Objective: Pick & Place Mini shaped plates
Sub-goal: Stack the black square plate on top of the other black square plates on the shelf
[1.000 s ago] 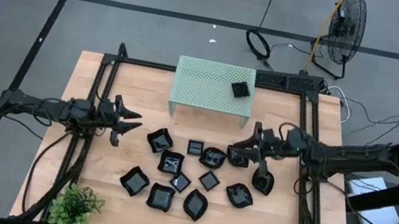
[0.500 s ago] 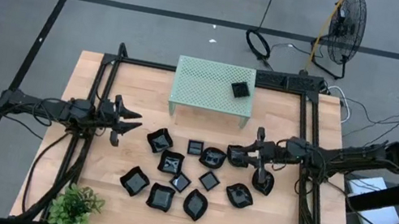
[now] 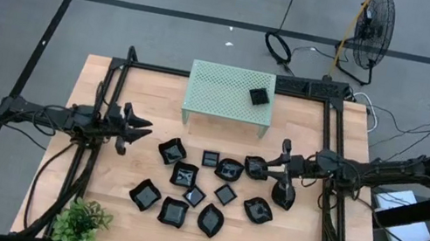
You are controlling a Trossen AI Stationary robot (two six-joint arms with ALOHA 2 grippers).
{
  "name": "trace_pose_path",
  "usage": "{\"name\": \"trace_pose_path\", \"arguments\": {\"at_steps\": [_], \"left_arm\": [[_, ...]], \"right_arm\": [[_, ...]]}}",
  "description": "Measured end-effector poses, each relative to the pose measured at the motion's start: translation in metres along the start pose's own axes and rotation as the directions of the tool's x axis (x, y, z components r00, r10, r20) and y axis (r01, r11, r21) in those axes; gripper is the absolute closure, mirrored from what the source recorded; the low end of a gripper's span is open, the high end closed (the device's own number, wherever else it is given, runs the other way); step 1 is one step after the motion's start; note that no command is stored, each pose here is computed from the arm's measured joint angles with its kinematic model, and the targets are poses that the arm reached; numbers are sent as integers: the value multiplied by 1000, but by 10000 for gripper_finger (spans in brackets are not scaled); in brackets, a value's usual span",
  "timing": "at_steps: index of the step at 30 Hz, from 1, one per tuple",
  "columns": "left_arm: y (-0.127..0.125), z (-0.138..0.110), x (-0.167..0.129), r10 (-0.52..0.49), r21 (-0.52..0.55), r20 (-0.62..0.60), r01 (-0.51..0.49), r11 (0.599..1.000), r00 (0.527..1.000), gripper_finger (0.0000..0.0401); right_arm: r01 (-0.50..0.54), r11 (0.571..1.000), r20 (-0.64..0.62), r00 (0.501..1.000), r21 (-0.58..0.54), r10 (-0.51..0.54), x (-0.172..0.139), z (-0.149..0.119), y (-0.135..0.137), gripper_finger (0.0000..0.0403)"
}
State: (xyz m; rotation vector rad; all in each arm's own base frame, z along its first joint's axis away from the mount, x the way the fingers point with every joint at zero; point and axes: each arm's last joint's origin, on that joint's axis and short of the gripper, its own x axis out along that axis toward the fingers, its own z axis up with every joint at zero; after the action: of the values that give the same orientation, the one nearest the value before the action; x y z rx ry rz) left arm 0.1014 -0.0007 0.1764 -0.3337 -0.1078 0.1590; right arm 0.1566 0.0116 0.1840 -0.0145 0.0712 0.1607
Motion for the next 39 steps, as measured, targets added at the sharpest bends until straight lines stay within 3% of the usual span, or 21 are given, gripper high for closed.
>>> {"name": "trace_pose_path", "arguments": {"at_steps": [3, 7, 11, 19, 23, 27, 30, 34, 39], "left_arm": [[-1, 1, 0, -18, -57, 12, 18, 998, 1000, 256], [-1, 1, 0, -10, -37, 12, 11, 999, 1000, 256], [0, 1, 0, 3, -91, 15, -1, 996, 1000, 256], [-2, 13, 3, 47, -212, 119, -21, 977, 992, 256], [-12, 23, 18, 46, -176, 27, -40, 984, 999, 256], [-30, 36, 55, 67, -54, -123, -74, 996, 990, 256], [-47, 41, 96, 85, 73, -296, -66, 995, 951, 256], [-58, 30, 148, 234, 248, -529, -115, 962, 816, 246], [-58, 6, 205, 326, 343, -655, -117, 932, 681, 208]], "right_arm": [[12, 1000, 7, 1000, 5, -12, -6, -8, 0, 326], [95, 995, 64, 994, -12, -94, -14, -15, -1, 326], [172, 983, 141, 977, -65, -162, -19, -10, -3, 326], [221, 949, 241, 956, -225, -165, -22, 0, -3, 326], [240, 930, 257, 952, -280, -168, -22, 1, -3, 326], [264, 918, 313, 935, -297, -168, -24, 7, -3, 326], [275, 916, 346, 923, -293, -166, -25, 10, -3, 326], [275, 914, 351, 922, -298, -163, -25, 10, -3, 326], [284, 909, 367, 916, -306, -162, -26, 12, -3, 326]]}}
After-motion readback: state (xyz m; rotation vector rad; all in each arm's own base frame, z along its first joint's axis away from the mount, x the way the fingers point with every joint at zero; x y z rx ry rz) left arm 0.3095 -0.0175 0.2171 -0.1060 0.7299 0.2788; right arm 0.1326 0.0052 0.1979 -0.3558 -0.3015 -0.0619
